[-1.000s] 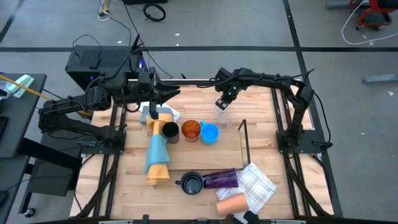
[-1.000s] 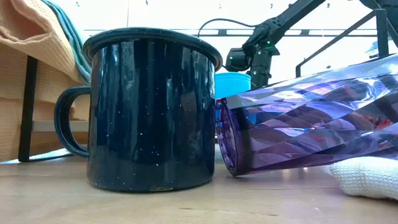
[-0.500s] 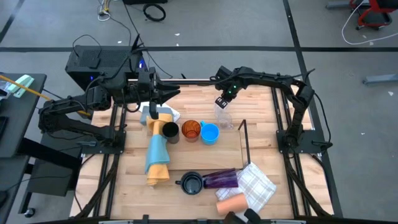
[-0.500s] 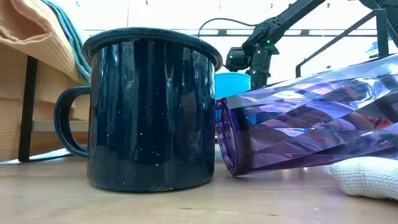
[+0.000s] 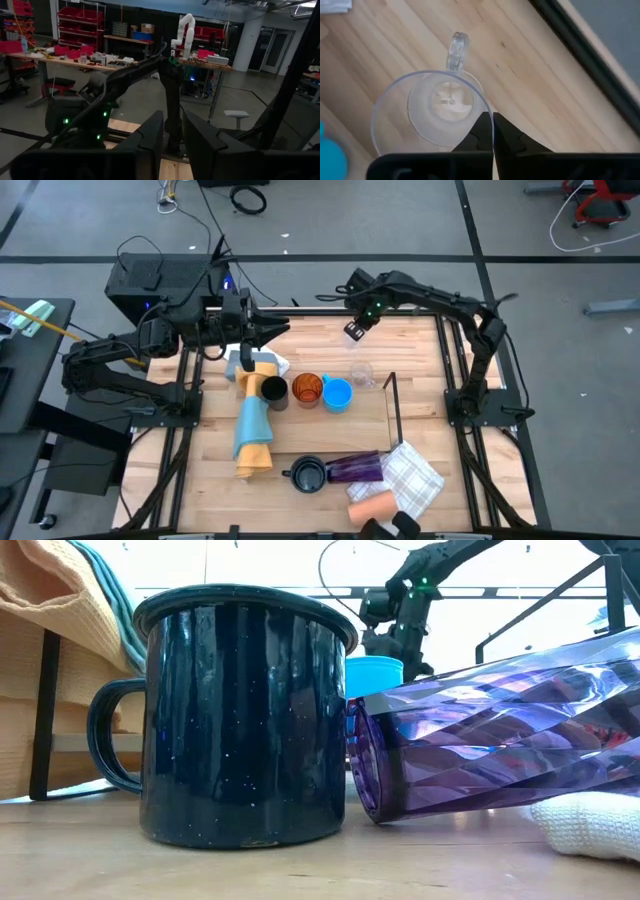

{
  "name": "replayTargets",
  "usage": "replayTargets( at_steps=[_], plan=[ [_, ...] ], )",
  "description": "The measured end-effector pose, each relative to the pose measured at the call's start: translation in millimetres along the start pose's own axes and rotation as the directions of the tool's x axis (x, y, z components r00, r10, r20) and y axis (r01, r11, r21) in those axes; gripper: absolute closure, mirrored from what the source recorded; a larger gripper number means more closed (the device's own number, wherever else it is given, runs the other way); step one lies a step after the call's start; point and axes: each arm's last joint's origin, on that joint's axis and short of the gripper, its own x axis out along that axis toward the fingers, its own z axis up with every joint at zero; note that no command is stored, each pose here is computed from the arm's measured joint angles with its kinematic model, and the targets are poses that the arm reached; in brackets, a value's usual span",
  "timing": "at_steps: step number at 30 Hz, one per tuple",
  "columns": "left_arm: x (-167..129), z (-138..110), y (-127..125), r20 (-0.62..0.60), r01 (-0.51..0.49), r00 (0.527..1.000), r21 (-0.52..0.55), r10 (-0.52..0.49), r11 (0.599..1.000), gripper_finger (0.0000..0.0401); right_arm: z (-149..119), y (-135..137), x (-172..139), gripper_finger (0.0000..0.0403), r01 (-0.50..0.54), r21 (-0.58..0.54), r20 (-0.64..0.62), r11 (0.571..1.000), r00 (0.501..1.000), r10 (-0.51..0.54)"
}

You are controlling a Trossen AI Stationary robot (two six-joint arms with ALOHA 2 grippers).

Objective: Stack small to large cups/mugs on shelf
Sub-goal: Put the top transparent mug on the shelf

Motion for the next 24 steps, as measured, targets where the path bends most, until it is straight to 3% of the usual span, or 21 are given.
replayTargets(
  at_steps=[11, 24],
  plan=[
    [0.0, 0.0, 0.0, 0.000, 0.000, 1.000, 0.027, 0.000, 1.000, 0.0322, -4.3, 37.0, -52.1, 0.0402, 0.046, -0.126, -0.048, 0.991, 0.997, -0.052],
    [0.0, -0.1, -0.1, -0.001, 0.000, 1.000, 0.045, 0.000, 0.999, 0.0322, -26.5, 71.2, -61.1, 0.0403, 0.056, -0.184, -0.149, 0.981, 0.985, -0.084]
  ],
)
